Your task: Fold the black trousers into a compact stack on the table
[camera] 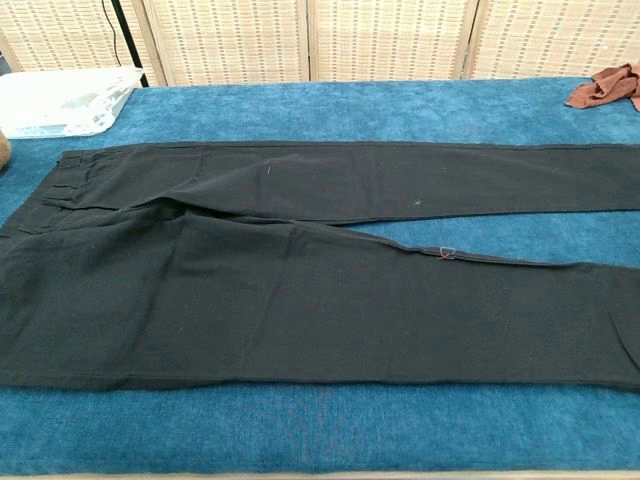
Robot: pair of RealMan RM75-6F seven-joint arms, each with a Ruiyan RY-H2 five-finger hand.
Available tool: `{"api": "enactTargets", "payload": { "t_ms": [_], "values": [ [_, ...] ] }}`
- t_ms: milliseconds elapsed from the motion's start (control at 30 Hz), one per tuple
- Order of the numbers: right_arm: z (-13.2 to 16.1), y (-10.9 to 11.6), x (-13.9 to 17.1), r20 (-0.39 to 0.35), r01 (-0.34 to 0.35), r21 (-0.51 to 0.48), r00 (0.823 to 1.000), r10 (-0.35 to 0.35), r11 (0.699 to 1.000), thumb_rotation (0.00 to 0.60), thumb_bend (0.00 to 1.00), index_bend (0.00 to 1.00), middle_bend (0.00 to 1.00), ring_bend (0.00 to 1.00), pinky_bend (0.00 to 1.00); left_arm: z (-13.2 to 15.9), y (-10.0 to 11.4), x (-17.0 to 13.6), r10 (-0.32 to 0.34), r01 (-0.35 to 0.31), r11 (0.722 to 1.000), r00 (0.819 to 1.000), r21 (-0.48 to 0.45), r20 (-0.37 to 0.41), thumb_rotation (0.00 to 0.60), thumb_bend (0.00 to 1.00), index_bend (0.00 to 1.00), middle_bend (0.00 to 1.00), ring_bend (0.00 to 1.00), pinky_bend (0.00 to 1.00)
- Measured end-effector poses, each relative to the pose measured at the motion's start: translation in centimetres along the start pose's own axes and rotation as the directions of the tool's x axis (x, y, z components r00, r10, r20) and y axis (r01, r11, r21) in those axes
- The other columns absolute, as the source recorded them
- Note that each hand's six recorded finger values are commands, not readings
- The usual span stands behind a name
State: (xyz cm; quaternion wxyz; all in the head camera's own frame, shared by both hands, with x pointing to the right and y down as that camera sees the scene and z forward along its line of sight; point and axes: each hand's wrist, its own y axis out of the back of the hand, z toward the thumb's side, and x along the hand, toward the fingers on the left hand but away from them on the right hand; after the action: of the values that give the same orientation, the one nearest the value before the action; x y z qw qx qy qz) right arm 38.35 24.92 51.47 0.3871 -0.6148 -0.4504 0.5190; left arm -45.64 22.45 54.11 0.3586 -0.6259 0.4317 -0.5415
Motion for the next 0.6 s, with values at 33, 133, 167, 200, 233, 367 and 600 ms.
{"api": "enactTargets", "payload": {
  "t_ms": [33,133,167,200,233,367,600],
  "values": [
    [0.0,-0.1,0.0,-0.002,-0.002,0.0,1.0,0.002,1.0,0.6,0.0,0.0,0.0,0.0,0.0,0.0,0.0,0.0,-0.001,0.001,1.0,1.0,0.0,-0.001,0.6,0.0,0.0,0.0,0.0,0.0],
    [0.2,-0.1,0.0,-0.009,-0.002,0.006,1.0,0.002,1.0,0.6,0.0,0.0,0.0,0.0,0.0,-0.1,0.0,0.0,-0.009,0.009,1.0,1.0,-0.001,-0.007,0.6,0.0,0.0,0.0,0.0,0.0],
    [0.2,-0.1,0.0,-0.011,-0.001,0.007,1.0,0.001,1.0,0.6,0.0,0.0,0.0,0.0,0.0,-0.1,-0.1,0.0,-0.011,0.011,1.0,1.0,0.001,-0.01,0.6,0.0,0.0,0.0,0.0,0.0],
    [0.3,-0.1,0.0,-0.013,0.0,0.008,1.0,0.001,1.0,0.6,0.0,0.0,0.0,0.0,0.0,-0.1,-0.1,0.0,-0.013,0.013,1.0,1.0,0.003,-0.011,0.6,0.0,0.0,0.0,0.0,0.0],
    [0.3,-0.1,0.0,-0.016,0.001,0.008,1.0,0.0,1.0,0.6,0.0,0.0,0.0,0.0,0.0,-0.1,-0.1,0.0,-0.013,0.013,1.0,1.0,0.003,-0.011,0.6,0.0,0.0,0.0,0.0,0.0],
    [0.5,-0.2,0.2,-0.03,-0.005,0.008,1.0,0.005,1.0,0.6,0.0,0.0,0.0,0.0,0.0,-0.1,0.0,-0.1,-0.01,0.01,1.0,1.0,0.004,-0.01,0.6,0.0,0.0,0.0,0.0,0.0],
    [2.3,-1.6,0.7,-0.147,-0.063,-0.034,0.988,0.058,0.997,0.6,0.0,0.0,0.0,0.0,0.0,-0.1,-0.1,-0.4,-0.035,0.035,0.999,0.999,0.007,-0.009,0.6,0.0,0.0,0.0,0.0,0.0]
  ]
}}
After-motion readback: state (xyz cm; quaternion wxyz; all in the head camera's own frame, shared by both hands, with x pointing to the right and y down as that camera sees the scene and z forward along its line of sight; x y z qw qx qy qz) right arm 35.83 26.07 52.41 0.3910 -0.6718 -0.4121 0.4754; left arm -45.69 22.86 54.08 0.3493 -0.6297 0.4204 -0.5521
